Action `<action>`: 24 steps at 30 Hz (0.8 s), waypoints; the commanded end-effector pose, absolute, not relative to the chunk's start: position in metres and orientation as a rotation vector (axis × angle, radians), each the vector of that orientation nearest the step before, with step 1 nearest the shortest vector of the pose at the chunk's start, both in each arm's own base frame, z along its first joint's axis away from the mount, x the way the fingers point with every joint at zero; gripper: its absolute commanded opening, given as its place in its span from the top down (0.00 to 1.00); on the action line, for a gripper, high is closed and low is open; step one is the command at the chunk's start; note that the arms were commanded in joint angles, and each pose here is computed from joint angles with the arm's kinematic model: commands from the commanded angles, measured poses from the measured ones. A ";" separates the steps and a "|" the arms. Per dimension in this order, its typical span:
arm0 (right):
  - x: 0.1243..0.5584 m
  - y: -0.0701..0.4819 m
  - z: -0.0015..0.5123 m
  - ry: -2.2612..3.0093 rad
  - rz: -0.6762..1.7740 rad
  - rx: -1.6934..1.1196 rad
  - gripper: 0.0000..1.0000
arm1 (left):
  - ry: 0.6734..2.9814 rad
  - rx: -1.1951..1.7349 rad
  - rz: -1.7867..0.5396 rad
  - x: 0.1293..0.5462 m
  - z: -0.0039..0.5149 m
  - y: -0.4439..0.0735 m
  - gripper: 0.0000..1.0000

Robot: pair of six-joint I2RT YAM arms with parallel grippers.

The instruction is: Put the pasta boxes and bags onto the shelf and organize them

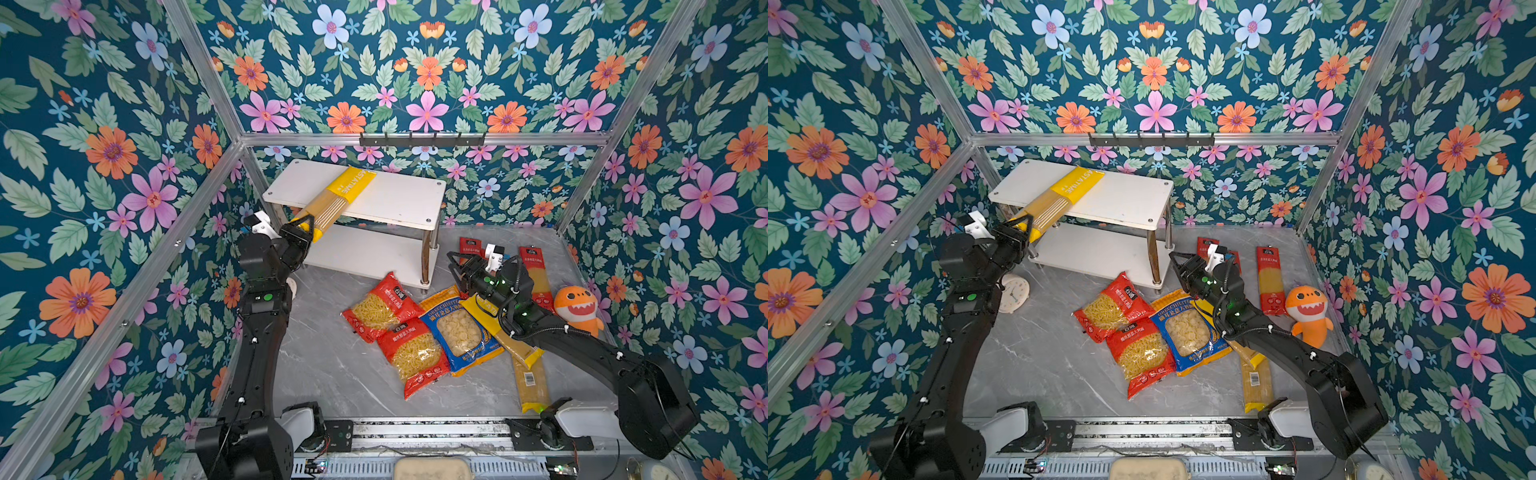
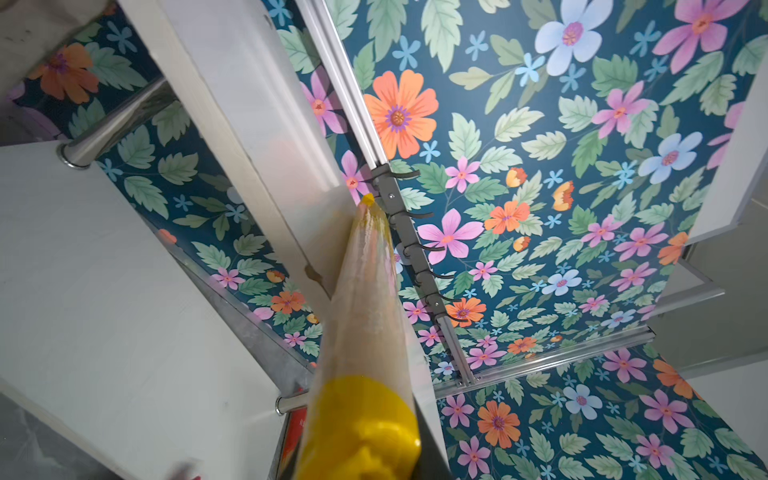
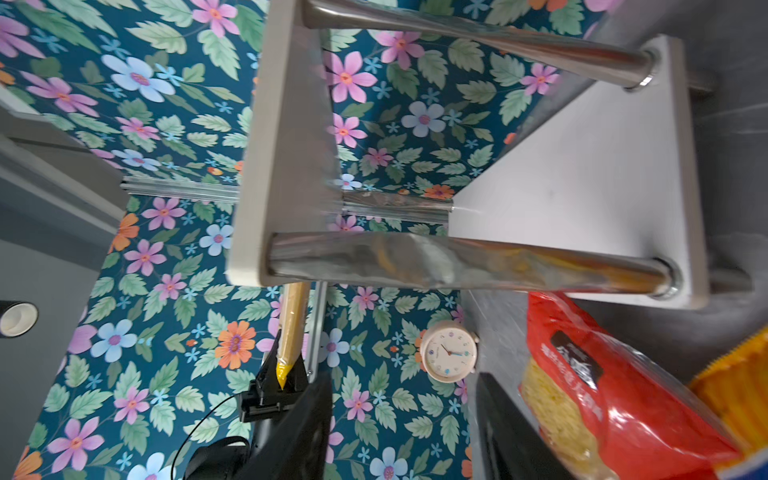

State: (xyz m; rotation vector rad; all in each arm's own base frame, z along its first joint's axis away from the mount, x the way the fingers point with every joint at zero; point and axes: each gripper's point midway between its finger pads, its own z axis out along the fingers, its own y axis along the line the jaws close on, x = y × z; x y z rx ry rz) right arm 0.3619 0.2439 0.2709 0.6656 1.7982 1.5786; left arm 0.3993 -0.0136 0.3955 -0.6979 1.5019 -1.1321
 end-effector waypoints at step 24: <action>0.368 0.283 0.197 2.003 1.712 0.681 0.47 | 1.379 -0.741 -1.073 0.471 0.405 0.112 1.00</action>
